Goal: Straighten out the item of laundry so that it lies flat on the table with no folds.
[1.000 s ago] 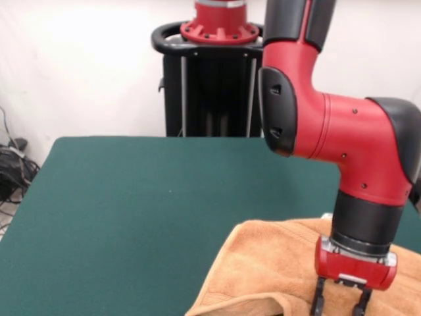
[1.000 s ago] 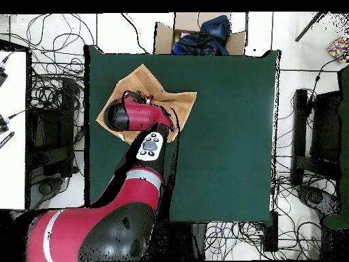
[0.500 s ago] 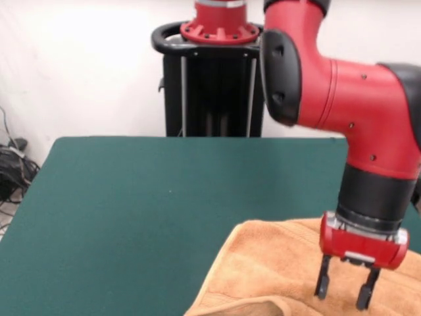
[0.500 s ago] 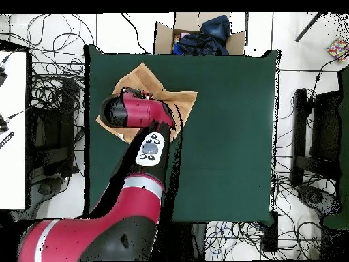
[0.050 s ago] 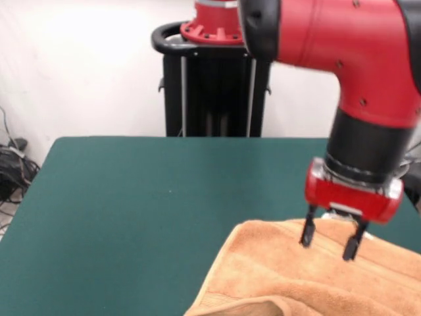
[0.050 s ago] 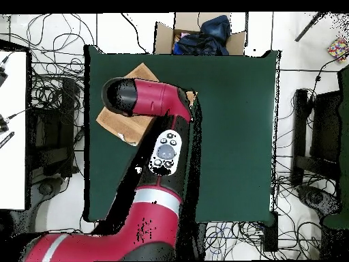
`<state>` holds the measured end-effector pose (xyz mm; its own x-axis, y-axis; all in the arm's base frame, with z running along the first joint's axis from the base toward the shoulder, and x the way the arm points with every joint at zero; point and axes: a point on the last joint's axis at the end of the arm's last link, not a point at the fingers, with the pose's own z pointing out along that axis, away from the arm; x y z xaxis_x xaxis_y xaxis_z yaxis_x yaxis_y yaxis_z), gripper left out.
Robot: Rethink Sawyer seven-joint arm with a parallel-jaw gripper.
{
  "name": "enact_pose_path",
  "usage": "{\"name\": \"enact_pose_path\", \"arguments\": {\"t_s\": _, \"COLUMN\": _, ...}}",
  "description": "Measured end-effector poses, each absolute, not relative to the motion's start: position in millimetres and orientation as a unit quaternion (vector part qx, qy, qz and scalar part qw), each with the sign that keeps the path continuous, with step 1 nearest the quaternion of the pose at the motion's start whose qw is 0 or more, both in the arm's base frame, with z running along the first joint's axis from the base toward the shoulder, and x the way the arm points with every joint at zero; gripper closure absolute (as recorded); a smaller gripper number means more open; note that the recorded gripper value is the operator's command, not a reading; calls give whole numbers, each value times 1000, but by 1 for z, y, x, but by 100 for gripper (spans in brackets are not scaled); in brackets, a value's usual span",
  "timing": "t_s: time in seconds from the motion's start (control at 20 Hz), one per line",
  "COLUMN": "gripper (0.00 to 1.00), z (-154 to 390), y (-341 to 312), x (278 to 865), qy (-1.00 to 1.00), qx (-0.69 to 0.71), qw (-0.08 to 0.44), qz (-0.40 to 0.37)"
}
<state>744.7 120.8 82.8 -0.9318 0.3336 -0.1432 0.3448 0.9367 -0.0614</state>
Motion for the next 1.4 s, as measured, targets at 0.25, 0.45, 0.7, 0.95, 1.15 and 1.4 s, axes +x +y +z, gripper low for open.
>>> {"name": "enact_pose_path", "arguments": {"t_s": 0.25, "gripper": 0, "z": 93, "y": 101, "x": 734, "qy": 980, "qx": 184, "qw": 67, "qz": -46}}
{"name": "enact_pose_path", "arguments": {"t_s": 0.45, "gripper": 0, "z": 71, "y": 86, "x": 716, "qy": 979, "qx": 180, "qw": 81, "qz": -56}}
{"name": "enact_pose_path", "arguments": {"t_s": 0.7, "gripper": 0, "z": 20, "y": 79, "x": 686, "qy": 981, "qx": 151, "qw": 98, "qz": -73}}
{"name": "enact_pose_path", "arguments": {"t_s": 0.95, "gripper": 0, "z": -28, "y": 84, "x": 655, "qy": 986, "qx": 126, "qw": 81, "qz": -71}}
{"name": "enact_pose_path", "arguments": {"t_s": 1.15, "gripper": 0, "z": -55, "y": 86, "x": 632, "qy": 990, "qx": 126, "qw": 51, "qz": -49}}
{"name": "enact_pose_path", "arguments": {"t_s": 1.4, "gripper": 0, "z": -53, "y": 76, "x": 633, "qy": 989, "qx": 133, "qw": 49, "qz": -34}}
